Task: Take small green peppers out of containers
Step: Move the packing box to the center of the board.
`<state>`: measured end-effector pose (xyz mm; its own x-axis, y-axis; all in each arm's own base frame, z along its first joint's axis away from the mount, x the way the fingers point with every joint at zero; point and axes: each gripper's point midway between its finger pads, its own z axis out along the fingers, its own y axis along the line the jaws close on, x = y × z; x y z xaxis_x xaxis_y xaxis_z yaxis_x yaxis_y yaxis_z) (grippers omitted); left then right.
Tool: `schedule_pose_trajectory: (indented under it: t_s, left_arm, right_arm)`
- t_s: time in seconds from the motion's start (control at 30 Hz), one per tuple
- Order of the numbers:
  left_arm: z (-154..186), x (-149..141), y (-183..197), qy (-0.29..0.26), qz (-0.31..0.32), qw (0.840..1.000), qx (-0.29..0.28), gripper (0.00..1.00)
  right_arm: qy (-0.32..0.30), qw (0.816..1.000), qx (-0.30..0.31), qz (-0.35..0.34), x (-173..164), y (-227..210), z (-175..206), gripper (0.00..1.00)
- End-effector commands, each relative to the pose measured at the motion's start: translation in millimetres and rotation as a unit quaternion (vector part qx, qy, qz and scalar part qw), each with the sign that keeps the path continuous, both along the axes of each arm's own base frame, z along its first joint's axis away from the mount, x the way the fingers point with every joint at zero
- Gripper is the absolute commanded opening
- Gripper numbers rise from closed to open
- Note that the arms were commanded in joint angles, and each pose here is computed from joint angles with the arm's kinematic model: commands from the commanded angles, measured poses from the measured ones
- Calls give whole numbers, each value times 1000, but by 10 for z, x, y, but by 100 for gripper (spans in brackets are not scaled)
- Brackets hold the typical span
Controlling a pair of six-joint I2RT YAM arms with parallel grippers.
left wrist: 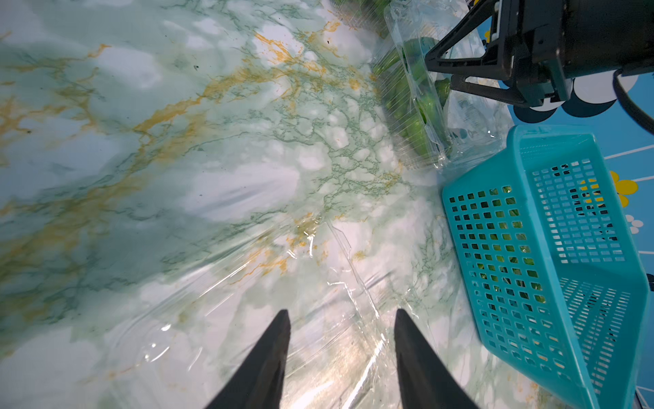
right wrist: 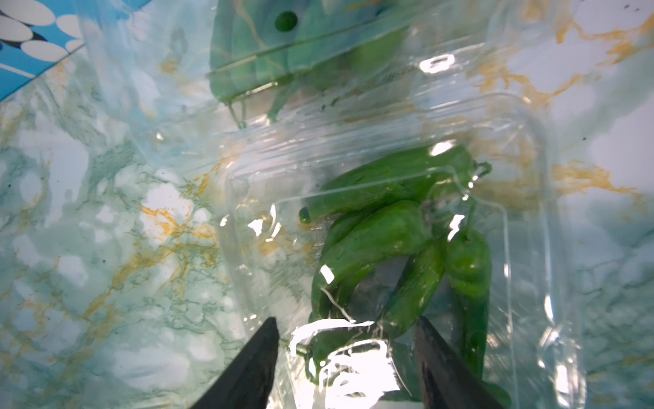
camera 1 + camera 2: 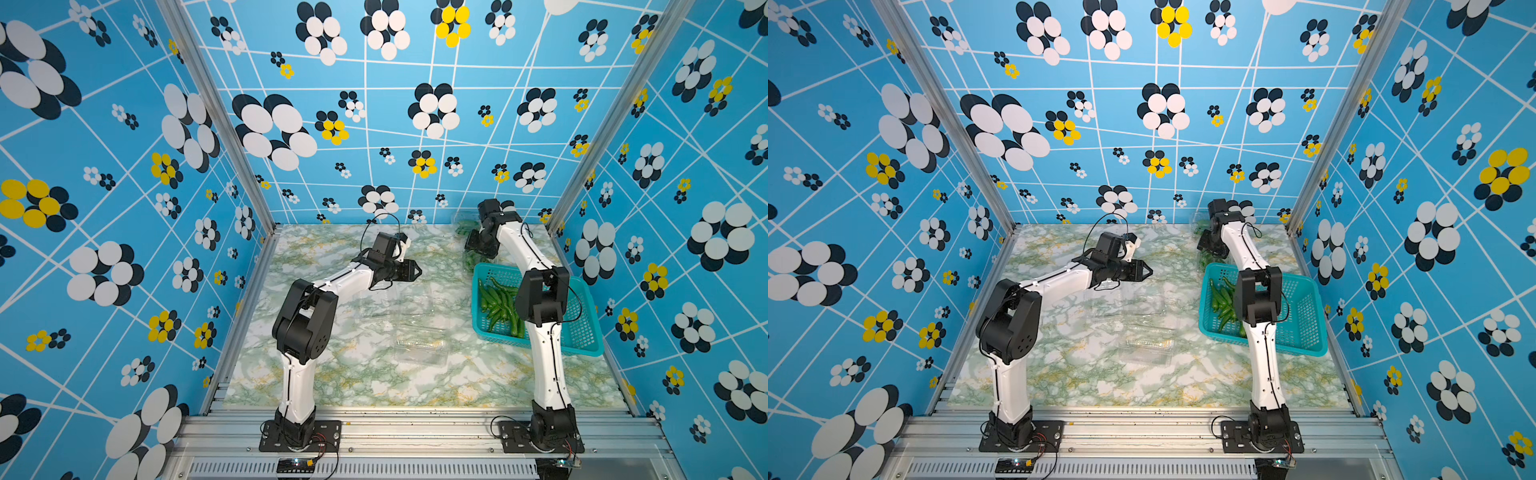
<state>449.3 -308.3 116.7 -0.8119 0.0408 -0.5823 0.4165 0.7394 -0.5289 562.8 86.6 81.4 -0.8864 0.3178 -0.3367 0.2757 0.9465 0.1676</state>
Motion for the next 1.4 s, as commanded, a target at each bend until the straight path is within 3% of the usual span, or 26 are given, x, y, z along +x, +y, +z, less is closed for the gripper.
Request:
schedule_pose_trajectory:
  t_s: [0.0, 0.13, 0.3, 0.83, 0.97, 1.17, 1.37]
  left_arm:
    - [112, -18, 87, -11, 6, 1000, 1, 49]
    - [85, -32, 131, -8, 8, 1000, 5, 49]
    - [95, -21, 211, -10, 19, 1000, -1, 49]
    - [193, -185, 328, -11, 17, 1000, -13, 49]
    - [262, -429, 359, 8, -1, 1000, -12, 49]
    - [208, -988, 301, 64, -44, 997, -3, 49]
    - [-28, -1743, 273, 128, -110, 983, 73, 50]
  right_arm:
    - [70, 997, -8, 42, -322, 222, -379, 61]
    - [65, 996, 33, 49, -417, 349, -268, 62]
    - [102, 988, 78, 87, -587, 642, -405, 61]
    - [128, 973, 61, 180, -1287, 1260, -499, 59]
    - [116, 975, 52, 185, -1403, 1291, -456, 59]
    - [38, 987, 2, 153, -1196, 1099, -14, 61]
    - [-25, 991, -45, 127, -953, 942, 364, 63]
